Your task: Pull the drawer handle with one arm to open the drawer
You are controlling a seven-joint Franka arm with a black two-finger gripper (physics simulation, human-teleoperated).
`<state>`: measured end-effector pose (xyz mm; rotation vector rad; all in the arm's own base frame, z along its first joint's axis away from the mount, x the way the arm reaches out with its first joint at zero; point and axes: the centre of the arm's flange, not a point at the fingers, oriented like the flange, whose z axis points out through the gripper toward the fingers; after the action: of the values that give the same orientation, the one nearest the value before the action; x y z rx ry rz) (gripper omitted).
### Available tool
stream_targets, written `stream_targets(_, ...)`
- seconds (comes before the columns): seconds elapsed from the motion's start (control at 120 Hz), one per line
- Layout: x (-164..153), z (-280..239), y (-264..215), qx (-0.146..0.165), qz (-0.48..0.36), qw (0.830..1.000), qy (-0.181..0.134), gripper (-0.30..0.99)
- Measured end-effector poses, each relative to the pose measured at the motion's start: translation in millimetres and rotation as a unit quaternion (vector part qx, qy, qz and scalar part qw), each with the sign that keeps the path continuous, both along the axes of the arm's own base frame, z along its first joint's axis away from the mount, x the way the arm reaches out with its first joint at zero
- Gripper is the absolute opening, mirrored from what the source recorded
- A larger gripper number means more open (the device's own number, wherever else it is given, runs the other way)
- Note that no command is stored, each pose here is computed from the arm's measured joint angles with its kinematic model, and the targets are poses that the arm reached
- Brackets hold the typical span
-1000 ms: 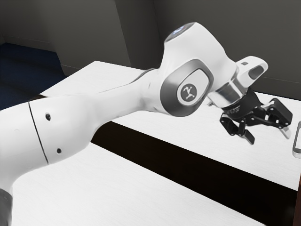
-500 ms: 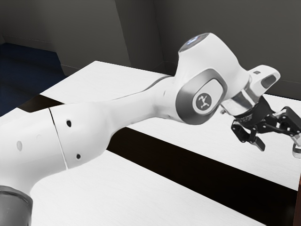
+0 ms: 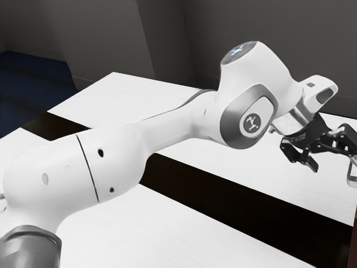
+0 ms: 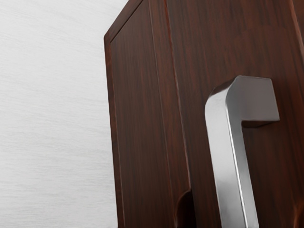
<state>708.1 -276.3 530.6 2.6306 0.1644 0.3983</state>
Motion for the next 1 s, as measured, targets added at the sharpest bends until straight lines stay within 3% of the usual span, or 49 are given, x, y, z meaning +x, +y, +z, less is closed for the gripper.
stream_targets(0.567,3.6,10.8,32.9,0.022,0.022,0.999,-0.001,0.69)
stream_targets(1.0,-12.3,-2.2,52.7,0.041,0.034,0.998,0.029,0.69)
